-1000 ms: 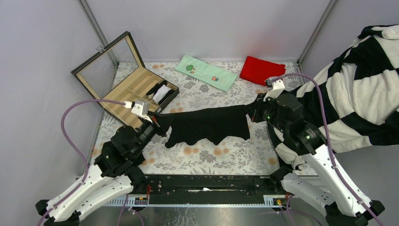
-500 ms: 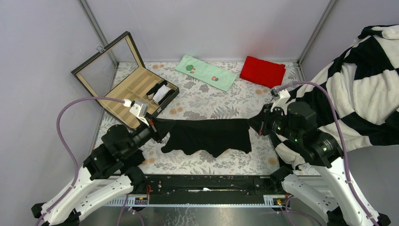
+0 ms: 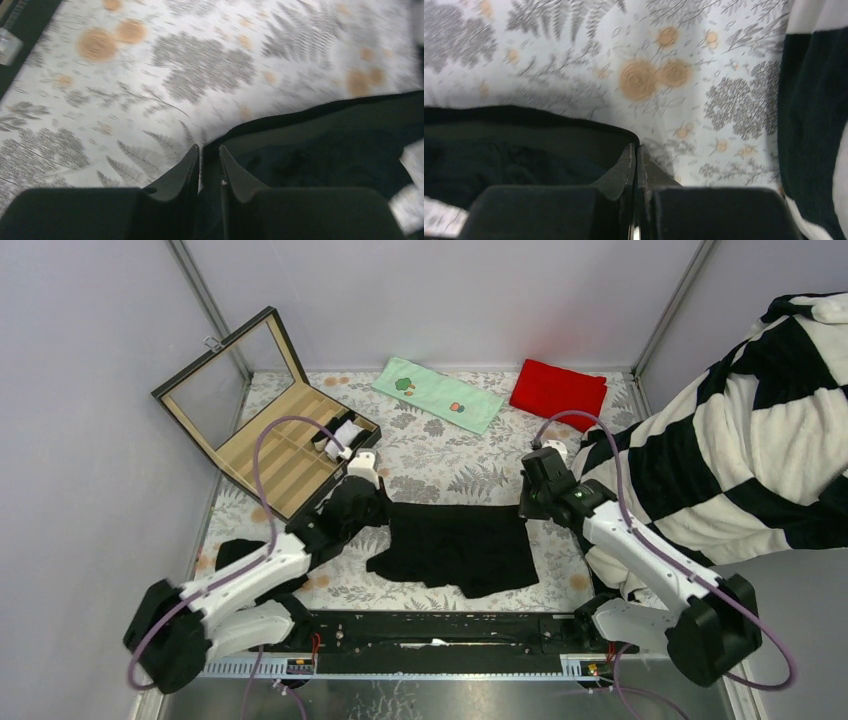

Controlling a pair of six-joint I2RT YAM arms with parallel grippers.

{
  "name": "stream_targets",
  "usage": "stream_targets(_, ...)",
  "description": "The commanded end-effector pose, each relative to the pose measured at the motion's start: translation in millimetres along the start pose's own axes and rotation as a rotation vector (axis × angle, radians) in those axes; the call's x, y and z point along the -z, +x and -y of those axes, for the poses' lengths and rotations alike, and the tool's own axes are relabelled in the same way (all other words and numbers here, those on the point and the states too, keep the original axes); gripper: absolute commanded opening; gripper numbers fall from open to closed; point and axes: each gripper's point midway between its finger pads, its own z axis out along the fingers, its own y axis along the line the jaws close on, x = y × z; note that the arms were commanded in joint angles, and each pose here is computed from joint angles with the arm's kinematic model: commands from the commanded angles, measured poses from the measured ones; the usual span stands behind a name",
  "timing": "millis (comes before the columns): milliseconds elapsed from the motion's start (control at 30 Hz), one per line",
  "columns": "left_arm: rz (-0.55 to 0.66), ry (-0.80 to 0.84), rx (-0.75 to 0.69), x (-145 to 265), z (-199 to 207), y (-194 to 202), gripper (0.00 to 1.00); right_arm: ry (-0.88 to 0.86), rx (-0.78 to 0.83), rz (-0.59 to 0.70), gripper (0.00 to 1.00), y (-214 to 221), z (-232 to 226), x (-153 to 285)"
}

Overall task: Roll the underwear
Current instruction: Flatten out the underwear at the center of the board.

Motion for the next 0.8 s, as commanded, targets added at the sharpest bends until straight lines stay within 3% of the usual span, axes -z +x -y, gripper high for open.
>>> stream_targets(0, 0.193, -0.036, 0.099, -44.3, -21.8, -54.1, 0.36, 0.108, -0.043, 0.220, 0.00, -56.8, 12.3, -27.9)
stream_targets(133, 0.188, -0.123, 0.123, -61.1, -53.6, -71.6, 0.63, 0.169, -0.031, 0.253, 0.00, -74.4, 21.1, -40.4)
stream_targets(167, 0.199, -0.145, 0.134, -58.8, -59.8, -78.1, 0.69, 0.171, -0.024, 0.252, 0.04, -77.4, 20.7, -40.5)
stream_targets(267, 0.224, -0.198, 0.182, -44.7, -74.2, -85.0, 0.79, 0.151, -0.017, 0.247, 0.44, -84.6, 13.9, -36.8)
stream_targets(333, 0.214, -0.227, 0.233, -35.0, -80.4, -76.0, 0.84, 0.126, -0.030, 0.251, 0.58, -87.8, 8.8, -33.1)
stream_targets(467, 0.112, -0.161, 0.293, -23.9, -71.3, -39.9, 0.87, 0.040, -0.056, 0.254, 0.60, -96.0, -9.5, -27.7)
stream_targets(600, 0.049, -0.063, 0.355, -14.1, -58.1, -6.7, 0.88, -0.140, -0.064, 0.157, 0.54, -99.2, -62.5, -33.6)
stream_targets(767, -0.026, -0.033, 0.395, -11.1, -51.7, 33.8, 0.87, -0.195, 0.033, 0.044, 0.54, -81.8, -145.2, -57.7)
